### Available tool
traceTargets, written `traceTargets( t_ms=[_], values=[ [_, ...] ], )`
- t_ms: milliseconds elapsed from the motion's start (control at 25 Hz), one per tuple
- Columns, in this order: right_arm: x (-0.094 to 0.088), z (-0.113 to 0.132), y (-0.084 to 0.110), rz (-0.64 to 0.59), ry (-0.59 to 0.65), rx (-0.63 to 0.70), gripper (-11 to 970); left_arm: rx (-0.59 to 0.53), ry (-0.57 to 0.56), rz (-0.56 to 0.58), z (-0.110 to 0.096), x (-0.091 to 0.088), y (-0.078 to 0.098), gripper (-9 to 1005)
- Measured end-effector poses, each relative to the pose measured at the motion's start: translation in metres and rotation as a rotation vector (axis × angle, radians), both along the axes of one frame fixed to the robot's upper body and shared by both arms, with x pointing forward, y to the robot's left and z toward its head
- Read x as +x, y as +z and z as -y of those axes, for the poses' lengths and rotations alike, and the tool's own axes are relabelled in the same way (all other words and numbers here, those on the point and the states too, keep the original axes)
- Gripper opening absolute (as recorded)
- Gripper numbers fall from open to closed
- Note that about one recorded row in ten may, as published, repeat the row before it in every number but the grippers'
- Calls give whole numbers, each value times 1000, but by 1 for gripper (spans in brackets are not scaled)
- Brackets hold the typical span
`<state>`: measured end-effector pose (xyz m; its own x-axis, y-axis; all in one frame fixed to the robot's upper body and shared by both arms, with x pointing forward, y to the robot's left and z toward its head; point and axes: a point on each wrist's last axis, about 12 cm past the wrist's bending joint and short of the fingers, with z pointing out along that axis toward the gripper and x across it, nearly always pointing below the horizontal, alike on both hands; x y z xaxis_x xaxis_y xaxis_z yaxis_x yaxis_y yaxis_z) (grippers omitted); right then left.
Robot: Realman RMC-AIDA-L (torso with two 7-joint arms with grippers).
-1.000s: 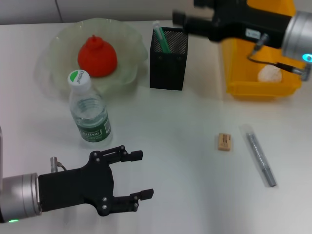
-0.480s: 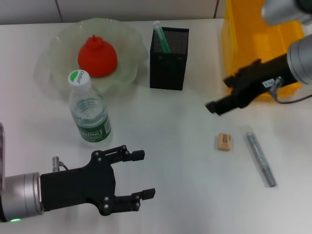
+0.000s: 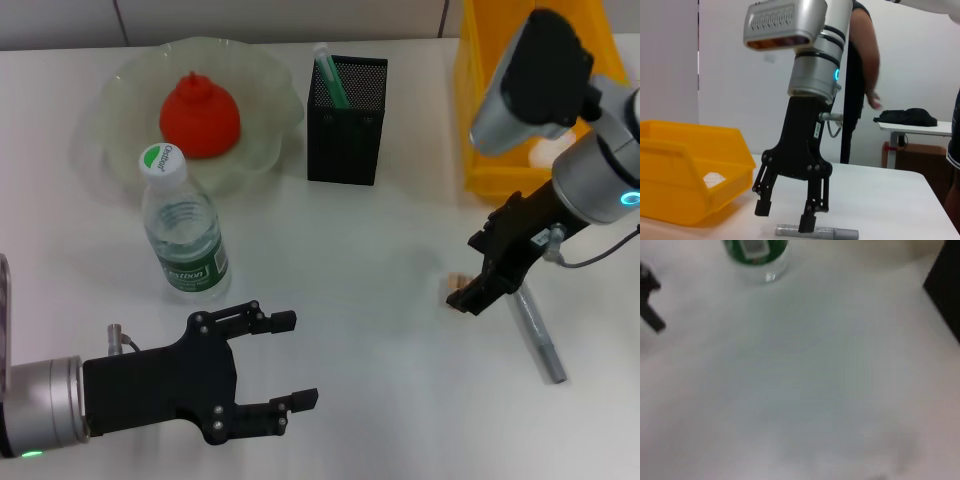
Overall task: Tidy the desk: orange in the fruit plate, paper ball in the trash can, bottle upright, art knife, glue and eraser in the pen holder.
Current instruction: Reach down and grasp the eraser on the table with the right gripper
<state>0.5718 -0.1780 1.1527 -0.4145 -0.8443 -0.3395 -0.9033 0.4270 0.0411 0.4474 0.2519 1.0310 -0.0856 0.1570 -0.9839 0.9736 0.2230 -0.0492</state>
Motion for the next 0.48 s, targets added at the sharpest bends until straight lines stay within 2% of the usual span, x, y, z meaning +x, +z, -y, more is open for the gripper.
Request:
traceTargets(
  t_ms=[480],
  values=[
    [4, -9, -21, -12, 20, -60, 748, -1, 3, -7, 0, -1, -1, 783]
  ],
)
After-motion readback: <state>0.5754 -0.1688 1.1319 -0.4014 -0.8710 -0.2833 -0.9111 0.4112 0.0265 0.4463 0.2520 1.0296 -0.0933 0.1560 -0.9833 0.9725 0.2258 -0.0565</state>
